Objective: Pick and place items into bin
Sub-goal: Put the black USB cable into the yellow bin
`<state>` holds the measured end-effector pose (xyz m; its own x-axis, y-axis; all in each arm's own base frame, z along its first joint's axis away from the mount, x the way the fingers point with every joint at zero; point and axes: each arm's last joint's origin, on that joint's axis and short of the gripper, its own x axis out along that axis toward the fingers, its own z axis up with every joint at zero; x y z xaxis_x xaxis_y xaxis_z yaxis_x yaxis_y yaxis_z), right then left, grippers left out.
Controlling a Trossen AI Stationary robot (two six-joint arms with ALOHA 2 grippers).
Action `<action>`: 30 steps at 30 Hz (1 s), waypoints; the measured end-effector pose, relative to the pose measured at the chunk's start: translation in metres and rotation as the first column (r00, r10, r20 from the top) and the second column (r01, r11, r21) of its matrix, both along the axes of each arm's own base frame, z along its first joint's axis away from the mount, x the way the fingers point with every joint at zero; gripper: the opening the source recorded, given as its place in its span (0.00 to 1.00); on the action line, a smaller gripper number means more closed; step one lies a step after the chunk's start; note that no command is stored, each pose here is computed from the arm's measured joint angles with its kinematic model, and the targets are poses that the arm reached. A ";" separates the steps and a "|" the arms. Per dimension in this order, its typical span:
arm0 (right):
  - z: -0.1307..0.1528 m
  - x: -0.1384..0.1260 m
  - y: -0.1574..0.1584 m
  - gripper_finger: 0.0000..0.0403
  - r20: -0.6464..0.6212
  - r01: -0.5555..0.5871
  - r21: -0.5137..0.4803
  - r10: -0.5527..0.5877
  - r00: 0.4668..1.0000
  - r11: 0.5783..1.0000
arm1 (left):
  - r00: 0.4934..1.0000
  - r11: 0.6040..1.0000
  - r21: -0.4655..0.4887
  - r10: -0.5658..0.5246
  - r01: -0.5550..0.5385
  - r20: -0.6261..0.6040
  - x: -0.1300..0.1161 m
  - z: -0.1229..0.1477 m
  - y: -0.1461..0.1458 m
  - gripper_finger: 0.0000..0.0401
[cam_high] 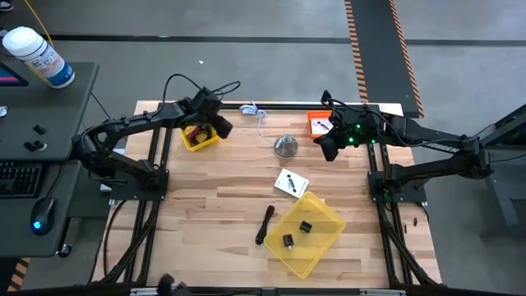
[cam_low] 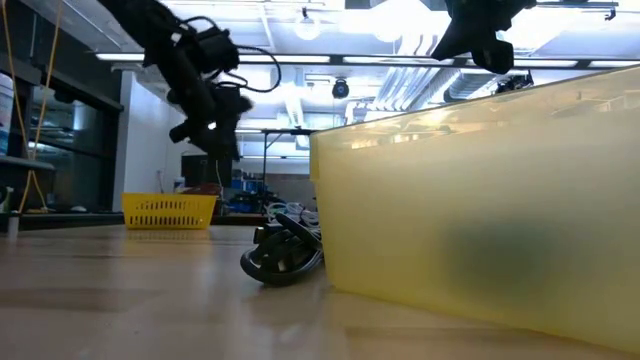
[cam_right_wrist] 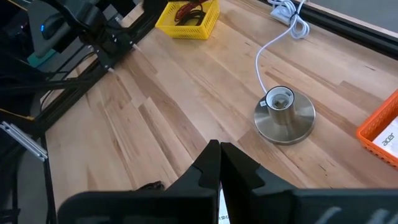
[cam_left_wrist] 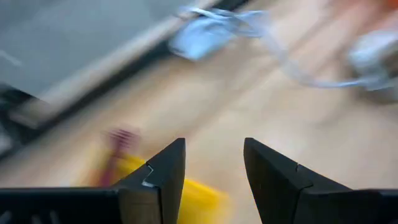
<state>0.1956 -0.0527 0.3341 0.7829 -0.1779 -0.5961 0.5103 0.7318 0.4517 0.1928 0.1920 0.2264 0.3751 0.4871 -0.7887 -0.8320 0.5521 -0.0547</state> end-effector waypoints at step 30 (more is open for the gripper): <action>-0.001 -0.001 0.003 0.00 -0.029 -0.156 -0.042 0.155 0.987 0.987 | 0.927 0.749 -0.659 0.194 0.071 0.321 0.127 -0.036 -0.207 0.38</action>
